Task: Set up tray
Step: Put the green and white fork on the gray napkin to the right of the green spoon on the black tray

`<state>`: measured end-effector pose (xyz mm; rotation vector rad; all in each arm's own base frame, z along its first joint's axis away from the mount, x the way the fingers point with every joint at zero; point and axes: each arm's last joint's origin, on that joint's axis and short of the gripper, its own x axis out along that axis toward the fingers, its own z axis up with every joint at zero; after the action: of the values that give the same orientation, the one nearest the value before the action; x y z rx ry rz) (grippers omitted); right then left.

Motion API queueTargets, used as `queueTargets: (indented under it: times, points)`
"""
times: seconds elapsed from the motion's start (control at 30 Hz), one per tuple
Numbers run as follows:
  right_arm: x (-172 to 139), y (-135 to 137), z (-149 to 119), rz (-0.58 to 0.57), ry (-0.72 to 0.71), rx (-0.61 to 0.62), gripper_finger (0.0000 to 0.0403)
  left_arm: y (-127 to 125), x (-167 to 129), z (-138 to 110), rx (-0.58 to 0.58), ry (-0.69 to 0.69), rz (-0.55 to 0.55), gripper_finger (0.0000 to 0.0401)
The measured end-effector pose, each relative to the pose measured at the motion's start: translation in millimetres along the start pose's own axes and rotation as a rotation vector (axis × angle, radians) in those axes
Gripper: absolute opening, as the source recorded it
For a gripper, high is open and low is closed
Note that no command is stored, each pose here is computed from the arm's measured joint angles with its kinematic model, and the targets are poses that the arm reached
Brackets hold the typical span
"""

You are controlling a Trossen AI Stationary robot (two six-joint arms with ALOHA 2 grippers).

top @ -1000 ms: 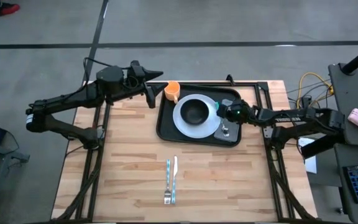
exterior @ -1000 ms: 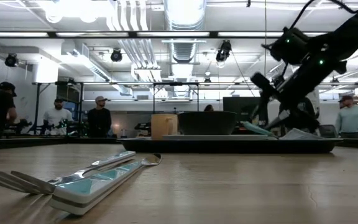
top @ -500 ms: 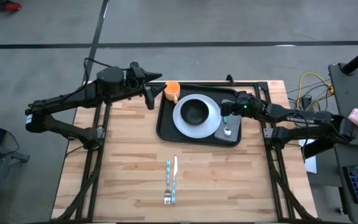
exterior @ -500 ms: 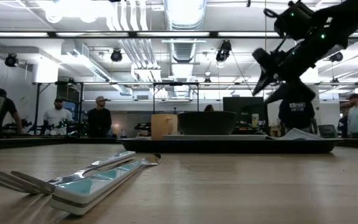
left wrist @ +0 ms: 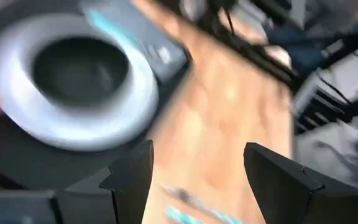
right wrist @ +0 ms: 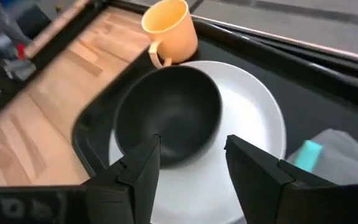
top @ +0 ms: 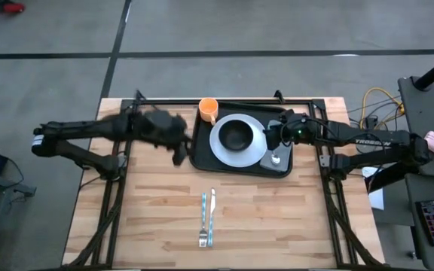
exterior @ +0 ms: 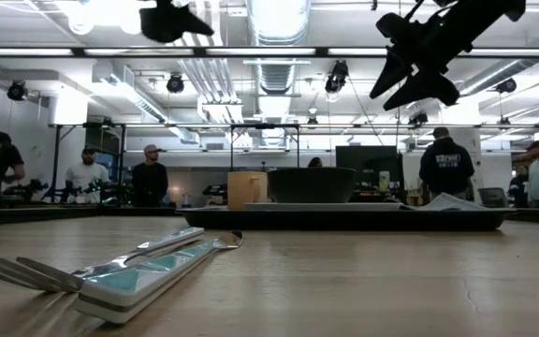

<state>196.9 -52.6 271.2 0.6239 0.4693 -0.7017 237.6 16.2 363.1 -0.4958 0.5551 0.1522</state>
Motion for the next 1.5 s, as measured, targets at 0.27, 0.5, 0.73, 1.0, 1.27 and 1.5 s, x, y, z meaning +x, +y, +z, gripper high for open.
queueTargets:
  times: [0.27,0.5,0.73,1.0,1.27,1.5]
  points:
    - [-7.4,-0.8,3.3,-0.001,-0.001,-0.127,0.0168,-22.6,35.6,-76.4,-0.446,0.141,0.007,0.023]
    - [-15.7,-5.3,2.5,-0.012,0.011,-0.165,0.0169,-51.7,75.3,-117.9,-0.654,0.077,0.078,0.023]
    - [-26.1,-12.0,1.6,-0.026,0.02,-0.224,0.0169,-78.7,123.3,-126.7,-0.644,0.252,0.379,0.023]
    - [-34.6,-14.6,2.2,-0.012,0.002,-0.25,0.0169,-100.7,164.9,-122.6,-0.68,0.309,0.591,0.023]
    - [-37.0,-16.7,0.9,-0.02,0.014,-0.294,0.0169,-100.8,190.1,-137.8,-0.766,0.363,0.657,0.023]
    - [-36.7,-17.1,0.3,-0.023,0.02,-0.297,0.0169,-91.2,191.8,-150.8,-0.802,0.377,0.712,0.023]
